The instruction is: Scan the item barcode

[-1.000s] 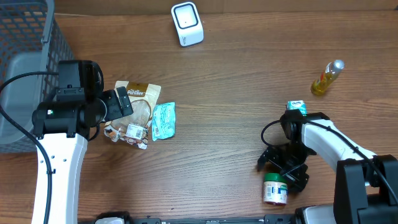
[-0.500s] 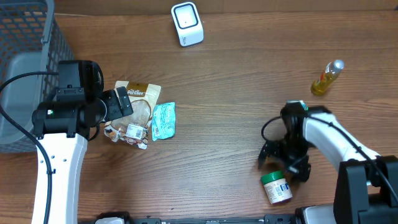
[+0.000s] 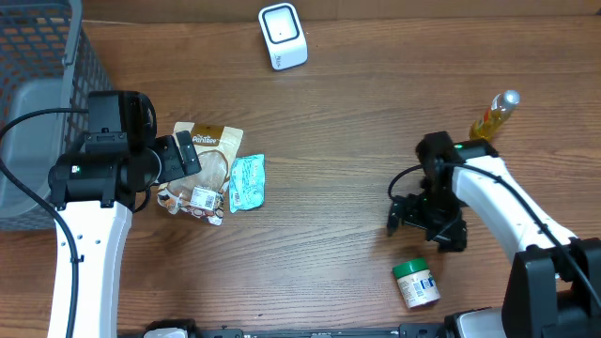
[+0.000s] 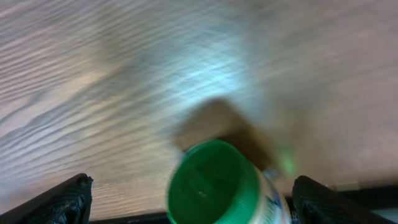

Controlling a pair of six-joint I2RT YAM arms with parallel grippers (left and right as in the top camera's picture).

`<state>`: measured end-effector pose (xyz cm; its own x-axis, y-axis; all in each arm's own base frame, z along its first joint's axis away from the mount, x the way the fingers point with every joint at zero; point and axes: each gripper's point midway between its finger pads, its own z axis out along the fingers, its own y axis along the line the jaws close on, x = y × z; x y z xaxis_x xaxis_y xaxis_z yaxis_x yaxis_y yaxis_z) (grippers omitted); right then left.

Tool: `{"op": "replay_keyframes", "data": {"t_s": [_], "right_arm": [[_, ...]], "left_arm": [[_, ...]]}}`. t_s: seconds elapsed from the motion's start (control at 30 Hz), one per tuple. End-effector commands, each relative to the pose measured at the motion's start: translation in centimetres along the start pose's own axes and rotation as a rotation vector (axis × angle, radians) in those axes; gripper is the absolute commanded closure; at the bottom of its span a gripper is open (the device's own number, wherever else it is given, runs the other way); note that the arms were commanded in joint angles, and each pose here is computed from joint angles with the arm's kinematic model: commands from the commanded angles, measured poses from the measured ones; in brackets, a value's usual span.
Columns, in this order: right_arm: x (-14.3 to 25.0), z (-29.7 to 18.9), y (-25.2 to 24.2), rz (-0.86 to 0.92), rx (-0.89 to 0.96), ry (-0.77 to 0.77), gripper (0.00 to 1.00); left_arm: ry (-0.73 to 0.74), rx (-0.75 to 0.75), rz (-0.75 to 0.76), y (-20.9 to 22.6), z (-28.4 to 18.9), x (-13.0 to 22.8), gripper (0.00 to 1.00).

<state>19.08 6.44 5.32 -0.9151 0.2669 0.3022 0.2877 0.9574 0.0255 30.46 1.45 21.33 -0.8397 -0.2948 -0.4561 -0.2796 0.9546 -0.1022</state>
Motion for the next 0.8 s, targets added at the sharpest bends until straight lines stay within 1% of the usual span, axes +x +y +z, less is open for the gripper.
{"op": "replay_keyframes", "data": {"t_s": [0.0, 0.1, 0.2, 0.3, 0.53, 0.63, 0.77], "right_arm": [[-0.8, -0.4, 0.4, -0.174, 0.036, -0.054, 0.00], [-2.6, -1.4, -1.6, -0.222, 0.185, -0.141, 0.00], [-3.2, -1.7, -1.5, -0.226, 0.189, -0.166, 0.00], [-2.8, -1.8, -2.1, -0.318, 0.224, -0.139, 0.00], [-2.1, -2.1, -1.3, -0.346, 0.234, -0.145, 0.01], [-1.7, -4.2, -0.9, -0.325, 0.252, -0.211, 0.00], [-0.7, -7.6, -0.5, -0.336, 0.189, -0.365, 0.00]], "left_arm": [[-0.010, -0.001, 0.015, -0.2, -0.2, -0.3, 0.00], [-0.010, -0.001, 0.015, -0.2, -0.2, -0.3, 0.00], [-0.010, -0.001, 0.015, -0.2, -0.2, -0.3, 0.00], [-0.011, 0.000, 0.015, -0.2, -0.2, -0.3, 0.00], [-0.010, 0.000, 0.015, -0.2, -0.2, -0.3, 0.00], [-0.010, -0.001, 0.015, -0.2, -0.2, -0.3, 0.00], [-0.010, -0.001, 0.015, -0.2, -0.2, -0.3, 0.01]]}}
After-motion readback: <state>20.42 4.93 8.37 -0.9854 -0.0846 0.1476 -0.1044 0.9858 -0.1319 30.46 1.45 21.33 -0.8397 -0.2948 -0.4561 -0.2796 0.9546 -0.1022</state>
